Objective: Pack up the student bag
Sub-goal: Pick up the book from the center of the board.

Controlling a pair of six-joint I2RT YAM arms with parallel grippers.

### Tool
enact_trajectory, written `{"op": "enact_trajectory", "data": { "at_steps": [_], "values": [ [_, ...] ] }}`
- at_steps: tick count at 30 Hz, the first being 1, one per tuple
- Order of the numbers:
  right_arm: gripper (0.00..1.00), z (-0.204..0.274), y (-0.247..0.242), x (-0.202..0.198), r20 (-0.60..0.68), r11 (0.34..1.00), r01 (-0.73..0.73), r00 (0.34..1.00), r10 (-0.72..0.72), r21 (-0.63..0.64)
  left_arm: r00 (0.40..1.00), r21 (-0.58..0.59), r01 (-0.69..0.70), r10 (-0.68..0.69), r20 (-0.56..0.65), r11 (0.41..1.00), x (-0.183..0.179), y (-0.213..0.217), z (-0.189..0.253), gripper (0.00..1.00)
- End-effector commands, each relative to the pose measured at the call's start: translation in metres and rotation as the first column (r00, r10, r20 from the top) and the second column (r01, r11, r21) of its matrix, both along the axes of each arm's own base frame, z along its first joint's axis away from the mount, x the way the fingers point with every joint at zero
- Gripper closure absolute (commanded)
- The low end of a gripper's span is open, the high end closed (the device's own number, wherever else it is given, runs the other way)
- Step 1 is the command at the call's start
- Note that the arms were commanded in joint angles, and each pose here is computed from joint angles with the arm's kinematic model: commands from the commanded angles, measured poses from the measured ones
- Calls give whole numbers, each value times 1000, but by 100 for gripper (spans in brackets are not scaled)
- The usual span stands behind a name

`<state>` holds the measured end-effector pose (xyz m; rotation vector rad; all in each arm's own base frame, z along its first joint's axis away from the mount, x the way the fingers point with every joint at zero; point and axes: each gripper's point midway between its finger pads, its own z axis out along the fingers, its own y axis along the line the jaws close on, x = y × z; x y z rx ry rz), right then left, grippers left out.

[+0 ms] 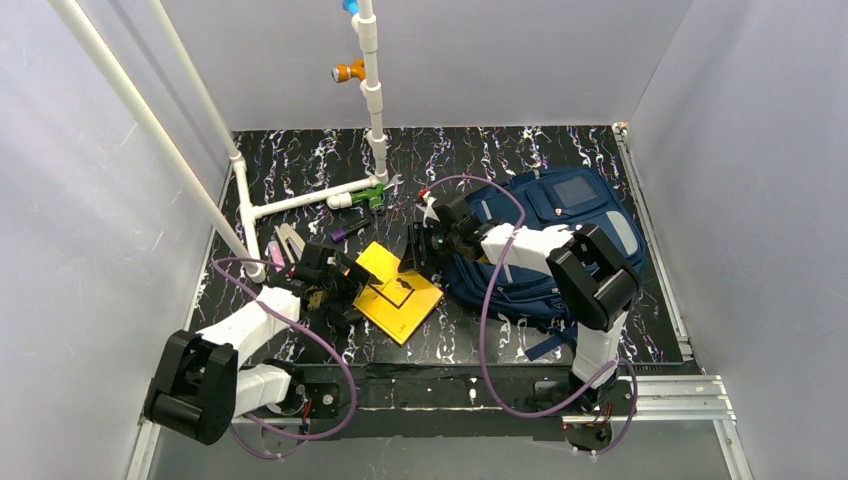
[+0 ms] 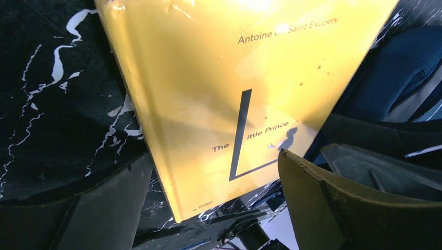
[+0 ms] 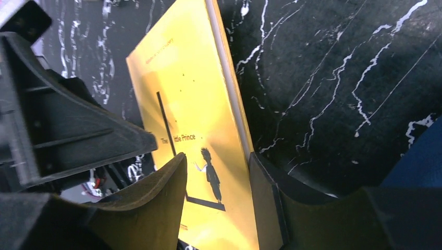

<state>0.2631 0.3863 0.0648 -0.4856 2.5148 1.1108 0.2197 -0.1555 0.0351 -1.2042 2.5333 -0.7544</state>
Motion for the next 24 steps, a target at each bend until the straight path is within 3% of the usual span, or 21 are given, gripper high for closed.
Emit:
{"op": "enact_trajectory", "data": {
  "at_steps": [1,10,24],
  "values": [
    [46,66,32,-36,-7,975,-87,996,90,207,996,152,14,0,-90,988,-24,28,-43,10],
    [48,80,20,-45,17,976,-57,998,55,209,996,75,36,-31,-78,997,-6,3,-36,11],
    [44,71,-36,-41,107,997,64,992,-69,48,975,48,208,-204,-89,977,29,-73,-30,11]
  ]
}}
